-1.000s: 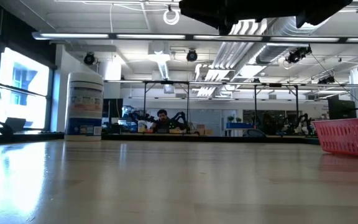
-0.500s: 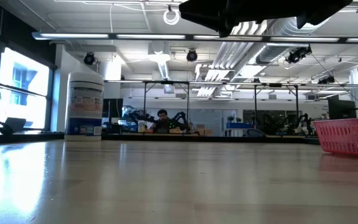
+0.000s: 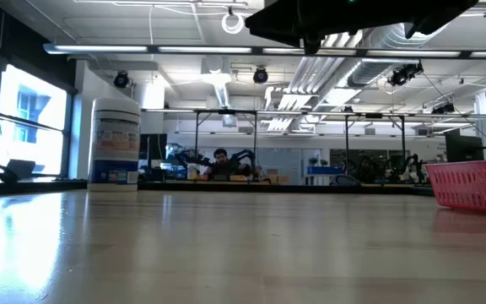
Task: Pick & Place First Aid Supplies
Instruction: Put the black towelette pack into the top red basket
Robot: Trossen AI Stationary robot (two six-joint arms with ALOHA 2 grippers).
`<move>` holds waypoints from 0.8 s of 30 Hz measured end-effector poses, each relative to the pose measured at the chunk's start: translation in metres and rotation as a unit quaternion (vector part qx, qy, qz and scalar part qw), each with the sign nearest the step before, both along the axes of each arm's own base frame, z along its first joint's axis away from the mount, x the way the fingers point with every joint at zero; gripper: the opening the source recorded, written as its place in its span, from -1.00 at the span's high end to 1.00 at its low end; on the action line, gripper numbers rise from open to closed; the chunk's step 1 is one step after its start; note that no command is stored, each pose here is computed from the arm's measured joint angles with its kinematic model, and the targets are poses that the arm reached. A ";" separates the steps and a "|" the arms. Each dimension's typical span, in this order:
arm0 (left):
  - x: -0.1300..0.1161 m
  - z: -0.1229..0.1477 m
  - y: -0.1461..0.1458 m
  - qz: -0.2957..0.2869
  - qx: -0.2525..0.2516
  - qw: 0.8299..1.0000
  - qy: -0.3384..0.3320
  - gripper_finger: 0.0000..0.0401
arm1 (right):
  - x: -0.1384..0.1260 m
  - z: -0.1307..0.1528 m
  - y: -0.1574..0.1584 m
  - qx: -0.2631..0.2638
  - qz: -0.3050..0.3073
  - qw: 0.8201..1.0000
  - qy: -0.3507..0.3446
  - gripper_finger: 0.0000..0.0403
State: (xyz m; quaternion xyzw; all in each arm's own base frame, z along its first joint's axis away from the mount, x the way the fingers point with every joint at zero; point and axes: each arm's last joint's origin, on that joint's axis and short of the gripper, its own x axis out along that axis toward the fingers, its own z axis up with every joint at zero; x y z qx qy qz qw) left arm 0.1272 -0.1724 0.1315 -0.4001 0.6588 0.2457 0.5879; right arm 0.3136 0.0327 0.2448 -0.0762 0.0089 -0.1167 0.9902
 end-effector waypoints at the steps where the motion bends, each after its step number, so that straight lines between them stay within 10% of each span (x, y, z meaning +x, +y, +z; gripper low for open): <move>1: 0.000 0.000 0.000 -0.004 0.001 1.000 0.000 0.96 | 0.000 0.000 0.000 0.000 -0.002 1.000 0.000 0.37; 15: 0.003 0.025 0.017 -0.013 0.068 0.984 -0.163 1.00 | -0.001 0.001 -0.001 0.018 0.000 1.000 -0.001 0.37; 24: 0.043 0.039 0.039 -0.031 0.233 0.906 -0.353 1.00 | -0.025 0.017 0.014 -0.003 -0.001 0.999 0.048 0.38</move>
